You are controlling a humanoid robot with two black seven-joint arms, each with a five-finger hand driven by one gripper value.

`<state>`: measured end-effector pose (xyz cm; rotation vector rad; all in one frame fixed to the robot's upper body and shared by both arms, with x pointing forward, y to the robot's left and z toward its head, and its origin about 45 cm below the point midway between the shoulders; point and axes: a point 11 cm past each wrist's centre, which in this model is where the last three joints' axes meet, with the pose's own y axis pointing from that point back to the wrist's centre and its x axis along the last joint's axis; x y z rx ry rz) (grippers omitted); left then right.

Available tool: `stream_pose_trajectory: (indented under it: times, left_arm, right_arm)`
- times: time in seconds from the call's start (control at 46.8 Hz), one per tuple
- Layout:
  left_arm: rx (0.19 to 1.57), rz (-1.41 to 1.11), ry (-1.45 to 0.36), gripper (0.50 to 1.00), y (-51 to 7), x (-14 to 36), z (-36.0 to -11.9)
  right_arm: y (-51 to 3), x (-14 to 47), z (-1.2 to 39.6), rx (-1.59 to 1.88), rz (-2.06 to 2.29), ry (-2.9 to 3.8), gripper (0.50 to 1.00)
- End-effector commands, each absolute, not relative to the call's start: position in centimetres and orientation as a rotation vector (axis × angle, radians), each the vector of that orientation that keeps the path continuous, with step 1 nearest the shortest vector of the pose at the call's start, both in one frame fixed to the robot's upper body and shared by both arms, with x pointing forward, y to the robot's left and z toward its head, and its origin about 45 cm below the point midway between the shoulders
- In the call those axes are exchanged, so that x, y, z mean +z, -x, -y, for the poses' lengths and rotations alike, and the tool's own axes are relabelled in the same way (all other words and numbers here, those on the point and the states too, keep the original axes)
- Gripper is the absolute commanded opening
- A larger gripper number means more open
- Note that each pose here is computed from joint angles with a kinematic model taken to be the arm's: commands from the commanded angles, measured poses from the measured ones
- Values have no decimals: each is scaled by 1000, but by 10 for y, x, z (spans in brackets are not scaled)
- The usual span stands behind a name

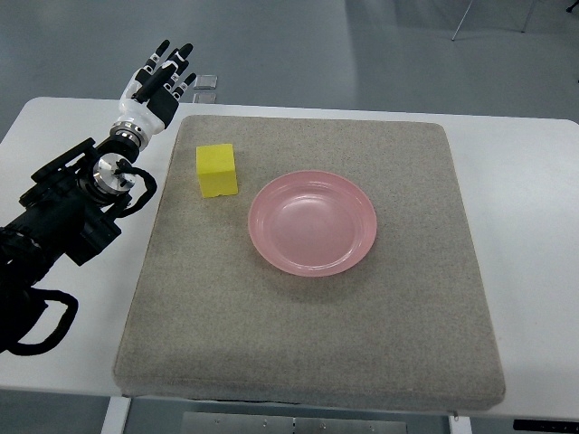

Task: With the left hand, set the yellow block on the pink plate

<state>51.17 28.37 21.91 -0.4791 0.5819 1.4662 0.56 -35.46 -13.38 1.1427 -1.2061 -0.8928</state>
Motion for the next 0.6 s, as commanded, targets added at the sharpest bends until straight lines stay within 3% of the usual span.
stream_pose_trajectory:
  times: [0.0,0.577]
  left_arm:
    - [1464,-582,476,990,-512,218,-283]
    - [1505,-612,553,990,-513,223,-291]
  right_arm:
    - [-5,-134,355,-894,1205,-1142,924]
    - [-6,-134,355,-892,1205,-1143,924]
